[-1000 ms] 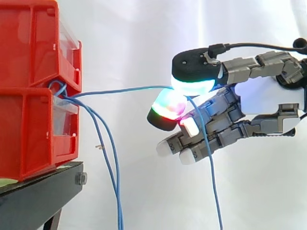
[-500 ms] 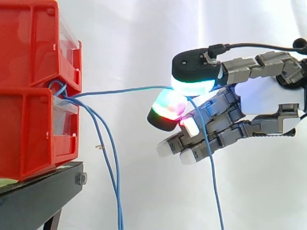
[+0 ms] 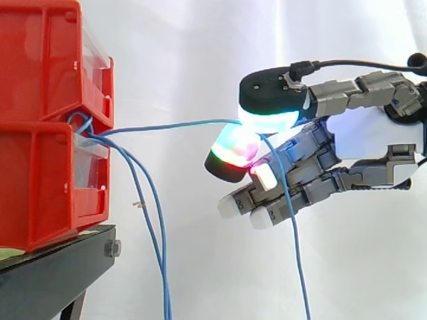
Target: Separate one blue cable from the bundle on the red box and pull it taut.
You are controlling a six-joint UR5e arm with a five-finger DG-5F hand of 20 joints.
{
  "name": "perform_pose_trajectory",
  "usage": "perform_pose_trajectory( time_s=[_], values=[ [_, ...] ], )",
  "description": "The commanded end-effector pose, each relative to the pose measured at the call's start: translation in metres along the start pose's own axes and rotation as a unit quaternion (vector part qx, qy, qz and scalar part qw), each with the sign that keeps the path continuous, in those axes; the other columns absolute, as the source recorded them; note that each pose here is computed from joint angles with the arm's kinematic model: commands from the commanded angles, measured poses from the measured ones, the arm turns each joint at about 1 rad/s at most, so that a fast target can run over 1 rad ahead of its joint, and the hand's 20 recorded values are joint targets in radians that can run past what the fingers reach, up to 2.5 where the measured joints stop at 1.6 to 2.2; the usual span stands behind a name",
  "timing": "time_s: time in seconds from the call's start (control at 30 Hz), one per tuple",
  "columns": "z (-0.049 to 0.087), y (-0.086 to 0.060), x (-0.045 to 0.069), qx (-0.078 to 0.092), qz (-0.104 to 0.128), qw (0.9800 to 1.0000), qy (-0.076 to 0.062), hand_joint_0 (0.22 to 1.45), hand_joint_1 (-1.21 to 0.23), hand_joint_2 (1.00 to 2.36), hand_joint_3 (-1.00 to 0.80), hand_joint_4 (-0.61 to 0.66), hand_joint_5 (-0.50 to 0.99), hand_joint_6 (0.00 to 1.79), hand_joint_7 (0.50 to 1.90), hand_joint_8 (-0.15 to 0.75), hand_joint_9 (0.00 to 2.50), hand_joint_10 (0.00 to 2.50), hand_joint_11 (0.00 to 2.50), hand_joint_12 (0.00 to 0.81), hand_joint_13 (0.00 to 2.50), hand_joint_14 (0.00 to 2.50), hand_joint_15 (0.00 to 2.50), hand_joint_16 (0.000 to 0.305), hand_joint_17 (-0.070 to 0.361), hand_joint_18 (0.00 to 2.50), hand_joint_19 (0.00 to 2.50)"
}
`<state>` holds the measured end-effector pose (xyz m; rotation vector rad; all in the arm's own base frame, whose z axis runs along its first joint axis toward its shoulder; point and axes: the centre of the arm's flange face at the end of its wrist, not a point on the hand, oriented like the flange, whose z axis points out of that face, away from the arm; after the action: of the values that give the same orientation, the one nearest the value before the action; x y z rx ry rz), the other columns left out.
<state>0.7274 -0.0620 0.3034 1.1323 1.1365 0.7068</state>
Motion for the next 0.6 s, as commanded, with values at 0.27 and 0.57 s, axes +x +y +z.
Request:
perform_pose_trajectory(
  time_s=[0.27,0.57],
  values=[
    [-0.0001,0.0001,0.0002,0.000,0.000,1.0000,0.000,0.61,-0.78,1.02,0.06,0.24,-0.16,0.86,0.89,0.406,0.98,0.01,0.87,0.437,0.61,0.01,0.21,0.052,0.117,0.62,0.19],
    [-0.0001,0.0001,0.0002,0.000,0.000,1.0000,0.000,0.61,-0.78,1.02,0.06,0.24,-0.16,0.86,0.89,0.406,0.98,0.01,0.87,0.440,0.62,0.01,0.22,0.052,0.118,0.62,0.20]
  ],
)
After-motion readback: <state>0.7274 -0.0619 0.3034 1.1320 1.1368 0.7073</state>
